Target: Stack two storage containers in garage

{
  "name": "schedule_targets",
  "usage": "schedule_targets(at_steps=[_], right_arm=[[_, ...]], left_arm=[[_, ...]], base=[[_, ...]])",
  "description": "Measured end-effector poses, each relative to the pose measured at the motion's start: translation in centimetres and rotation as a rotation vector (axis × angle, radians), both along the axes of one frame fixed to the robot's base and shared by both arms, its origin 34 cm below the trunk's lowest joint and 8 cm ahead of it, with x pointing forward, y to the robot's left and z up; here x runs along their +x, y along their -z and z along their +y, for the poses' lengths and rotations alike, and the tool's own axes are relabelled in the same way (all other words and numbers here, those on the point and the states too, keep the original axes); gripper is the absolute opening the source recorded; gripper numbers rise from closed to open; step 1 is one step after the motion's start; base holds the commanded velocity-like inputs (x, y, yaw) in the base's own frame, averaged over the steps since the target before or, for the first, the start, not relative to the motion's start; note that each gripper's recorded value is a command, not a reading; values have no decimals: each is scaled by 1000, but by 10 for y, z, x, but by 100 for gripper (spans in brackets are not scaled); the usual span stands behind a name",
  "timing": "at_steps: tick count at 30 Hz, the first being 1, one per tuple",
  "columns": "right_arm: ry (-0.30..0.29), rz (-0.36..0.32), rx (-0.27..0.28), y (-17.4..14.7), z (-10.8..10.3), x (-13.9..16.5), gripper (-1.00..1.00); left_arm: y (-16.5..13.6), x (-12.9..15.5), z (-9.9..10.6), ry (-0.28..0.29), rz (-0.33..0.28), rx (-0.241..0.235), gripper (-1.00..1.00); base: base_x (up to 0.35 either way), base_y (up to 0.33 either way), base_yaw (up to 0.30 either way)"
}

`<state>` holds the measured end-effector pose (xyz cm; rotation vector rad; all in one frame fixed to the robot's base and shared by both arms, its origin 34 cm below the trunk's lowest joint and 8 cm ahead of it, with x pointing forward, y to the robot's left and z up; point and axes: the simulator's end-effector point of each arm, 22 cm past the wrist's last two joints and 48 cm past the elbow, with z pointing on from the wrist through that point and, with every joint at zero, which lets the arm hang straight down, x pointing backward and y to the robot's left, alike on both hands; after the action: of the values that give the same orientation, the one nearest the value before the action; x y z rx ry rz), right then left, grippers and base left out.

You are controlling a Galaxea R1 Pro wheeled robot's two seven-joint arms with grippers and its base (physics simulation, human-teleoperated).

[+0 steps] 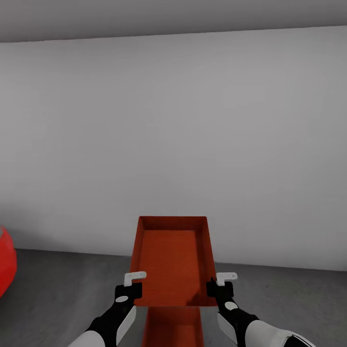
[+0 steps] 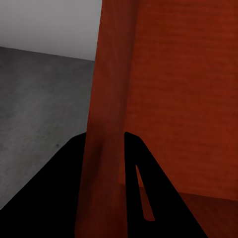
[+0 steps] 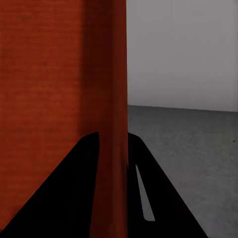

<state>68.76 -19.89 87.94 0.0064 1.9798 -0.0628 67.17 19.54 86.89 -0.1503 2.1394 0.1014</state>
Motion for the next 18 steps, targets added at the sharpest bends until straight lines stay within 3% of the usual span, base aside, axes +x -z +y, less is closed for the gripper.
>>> schedule_targets(at_steps=[18], right_arm=[[0, 0, 0, 0, 0, 0, -100]], left_arm=[[0, 0, 0, 0, 0, 0, -100]], base=[[209, 0, 0]])
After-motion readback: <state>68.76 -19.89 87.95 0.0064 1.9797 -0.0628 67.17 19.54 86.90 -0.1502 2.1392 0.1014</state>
